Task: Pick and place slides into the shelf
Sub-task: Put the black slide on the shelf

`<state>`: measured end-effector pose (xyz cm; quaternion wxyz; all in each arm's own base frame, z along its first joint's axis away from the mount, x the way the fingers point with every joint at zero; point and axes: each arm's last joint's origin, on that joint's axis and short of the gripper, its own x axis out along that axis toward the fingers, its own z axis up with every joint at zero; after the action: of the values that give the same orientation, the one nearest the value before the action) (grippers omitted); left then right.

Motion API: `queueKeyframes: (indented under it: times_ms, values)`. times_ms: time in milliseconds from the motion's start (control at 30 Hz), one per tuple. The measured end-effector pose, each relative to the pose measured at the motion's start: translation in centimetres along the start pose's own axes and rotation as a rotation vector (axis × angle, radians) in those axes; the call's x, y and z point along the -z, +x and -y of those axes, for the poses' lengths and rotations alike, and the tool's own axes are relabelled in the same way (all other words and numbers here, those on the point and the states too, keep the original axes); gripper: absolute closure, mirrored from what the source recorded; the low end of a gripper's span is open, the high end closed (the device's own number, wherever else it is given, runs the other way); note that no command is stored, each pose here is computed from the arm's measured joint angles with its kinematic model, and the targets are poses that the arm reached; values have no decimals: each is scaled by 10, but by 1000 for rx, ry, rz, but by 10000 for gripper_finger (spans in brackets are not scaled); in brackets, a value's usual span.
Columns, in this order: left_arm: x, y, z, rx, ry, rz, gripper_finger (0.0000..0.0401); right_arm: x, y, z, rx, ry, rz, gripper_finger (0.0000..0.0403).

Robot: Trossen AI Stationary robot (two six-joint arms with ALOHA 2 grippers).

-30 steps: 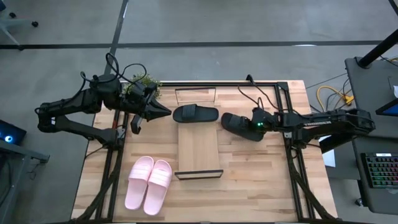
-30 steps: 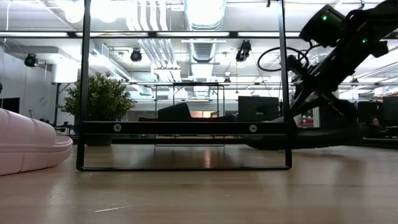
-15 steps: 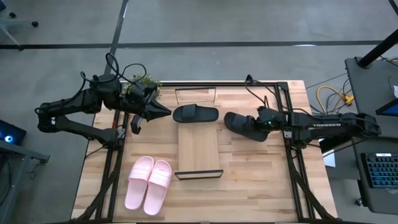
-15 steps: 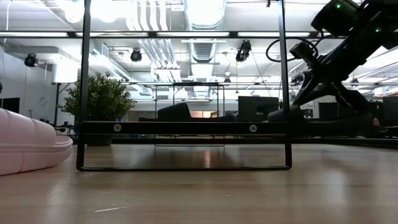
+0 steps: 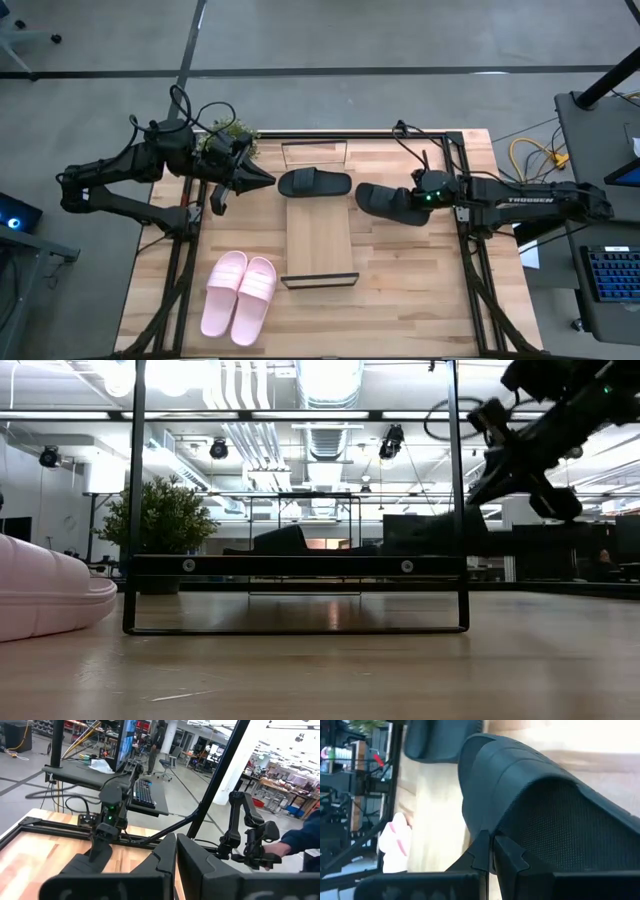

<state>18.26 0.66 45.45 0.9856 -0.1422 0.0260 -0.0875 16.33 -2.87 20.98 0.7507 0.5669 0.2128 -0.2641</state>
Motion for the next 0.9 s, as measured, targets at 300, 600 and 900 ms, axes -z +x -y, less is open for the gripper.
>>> queueKeyframes:
  times_ms: [300,600,900]
  values:
    - [0,0,0,0,1,2,401,-9,-7,-27,16,-100,-21,394]
    - [0,0,0,1,1,4,401,-13,7,-45,30,-169,-93,394]
    - [0,0,0,1,1,3,401,-17,25,-73,16,-261,-154,394]
